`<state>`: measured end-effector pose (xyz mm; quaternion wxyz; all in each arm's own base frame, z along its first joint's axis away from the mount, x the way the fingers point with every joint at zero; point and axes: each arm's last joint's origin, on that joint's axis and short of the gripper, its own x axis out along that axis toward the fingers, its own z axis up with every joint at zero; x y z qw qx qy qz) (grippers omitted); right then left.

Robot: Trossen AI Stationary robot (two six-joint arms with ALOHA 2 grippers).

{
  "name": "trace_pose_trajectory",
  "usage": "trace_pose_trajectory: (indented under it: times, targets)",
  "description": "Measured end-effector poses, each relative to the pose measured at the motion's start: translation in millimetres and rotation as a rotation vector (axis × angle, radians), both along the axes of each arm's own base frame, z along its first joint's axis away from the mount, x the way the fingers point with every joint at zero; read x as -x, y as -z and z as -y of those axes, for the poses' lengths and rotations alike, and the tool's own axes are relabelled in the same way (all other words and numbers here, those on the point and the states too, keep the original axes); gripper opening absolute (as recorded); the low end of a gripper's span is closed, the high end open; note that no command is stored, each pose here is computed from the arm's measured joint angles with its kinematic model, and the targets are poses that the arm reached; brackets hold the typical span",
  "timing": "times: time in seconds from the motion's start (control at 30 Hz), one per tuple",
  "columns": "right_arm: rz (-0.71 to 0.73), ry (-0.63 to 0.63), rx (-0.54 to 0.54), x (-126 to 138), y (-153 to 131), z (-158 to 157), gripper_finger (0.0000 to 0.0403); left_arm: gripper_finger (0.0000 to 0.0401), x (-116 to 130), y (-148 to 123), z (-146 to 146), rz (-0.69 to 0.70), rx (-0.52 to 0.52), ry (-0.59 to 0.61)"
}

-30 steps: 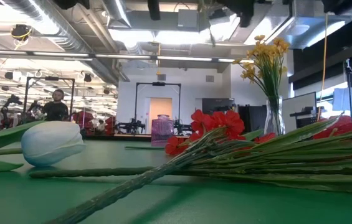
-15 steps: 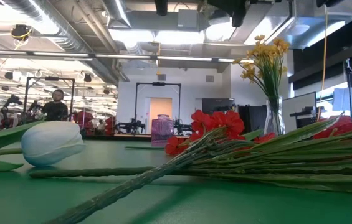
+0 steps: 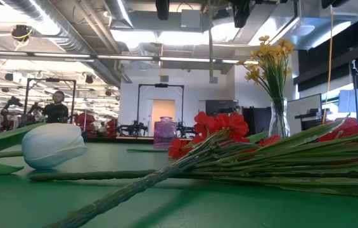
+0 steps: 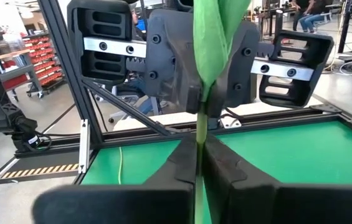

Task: Sort flowers into vase by color
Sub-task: Put the top white flower into the transparent vase

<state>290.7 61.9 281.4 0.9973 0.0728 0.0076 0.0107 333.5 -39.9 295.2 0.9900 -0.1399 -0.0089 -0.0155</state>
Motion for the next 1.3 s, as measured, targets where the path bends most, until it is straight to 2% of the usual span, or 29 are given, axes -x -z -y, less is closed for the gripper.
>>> trace_pose_trajectory:
  times: [0.1,0.2,0.47,0.73,0.87,1.1,1.3]
  targets:
    - [0.0,0.003,-0.002,0.0,0.0,0.2,0.002,0.0001,0.0,0.0,-0.5,0.0,0.005,-0.017]
    - [-0.002,0.004,-0.002,-0.1,0.2,0.4,0.0008,0.0014,0.0,0.3,-0.6,-0.003,0.015,-0.03]
    - [-0.032,0.025,0.007,5.5,-2.2,2.3,0.0005,0.009,1.2,0.3,-1.5,-0.018,0.024,-0.041]
    - [-0.045,0.098,0.031,27.1,-19.5,9.4,0.0004,0.0154,18.1,-15.7,-5.1,-0.036,0.009,-0.094]
    - [-0.059,0.149,0.049,43.3,-29.7,14.5,0.0003,0.0159,30.0,-27.1,-5.9,-0.032,-0.006,-0.119]
    - [-0.091,0.316,0.113,81.5,-46.2,28.0,0.0002,0.0159,45.4,-34.1,-8.9,-0.088,-0.074,-0.162]
    - [-0.026,0.396,0.127,119.4,-45.7,38.8,0.0001,0.0159,52.8,-33.7,-12.1,-0.147,-0.13,-0.239]
